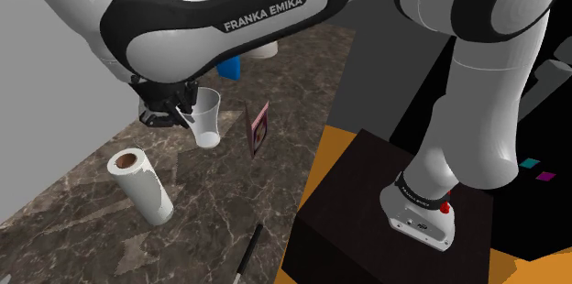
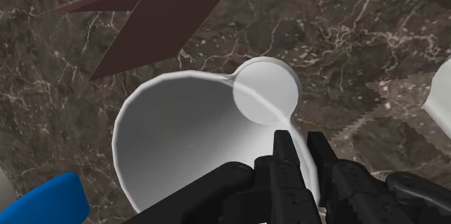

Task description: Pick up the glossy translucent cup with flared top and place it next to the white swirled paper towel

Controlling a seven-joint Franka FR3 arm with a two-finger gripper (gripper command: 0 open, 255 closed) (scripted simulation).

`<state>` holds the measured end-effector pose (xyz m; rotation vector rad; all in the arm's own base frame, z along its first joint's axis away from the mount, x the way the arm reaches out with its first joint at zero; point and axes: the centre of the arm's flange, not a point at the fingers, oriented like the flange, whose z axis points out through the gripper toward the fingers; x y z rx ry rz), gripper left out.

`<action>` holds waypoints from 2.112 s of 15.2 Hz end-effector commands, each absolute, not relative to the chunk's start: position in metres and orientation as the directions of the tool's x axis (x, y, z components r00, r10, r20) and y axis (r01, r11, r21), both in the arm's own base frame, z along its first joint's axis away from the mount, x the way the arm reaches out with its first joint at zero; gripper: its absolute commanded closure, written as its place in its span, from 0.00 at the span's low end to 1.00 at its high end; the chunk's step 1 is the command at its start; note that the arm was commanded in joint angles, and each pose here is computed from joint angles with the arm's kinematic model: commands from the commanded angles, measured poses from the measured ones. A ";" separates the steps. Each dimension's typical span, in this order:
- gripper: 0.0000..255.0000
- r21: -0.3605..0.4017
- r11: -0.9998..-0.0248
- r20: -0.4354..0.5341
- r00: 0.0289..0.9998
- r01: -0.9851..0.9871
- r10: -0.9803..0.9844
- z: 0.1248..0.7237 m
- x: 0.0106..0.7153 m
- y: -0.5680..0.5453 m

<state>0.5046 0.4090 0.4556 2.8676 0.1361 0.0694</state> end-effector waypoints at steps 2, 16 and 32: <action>1.00 0.268 -0.959 0.035 0.994 0.087 0.099 0.439 0.505 0.409; 1.00 0.268 -0.959 0.035 0.994 0.087 0.099 0.372 0.505 0.409; 0.00 0.268 -0.959 0.035 0.994 0.087 0.099 0.421 0.502 0.422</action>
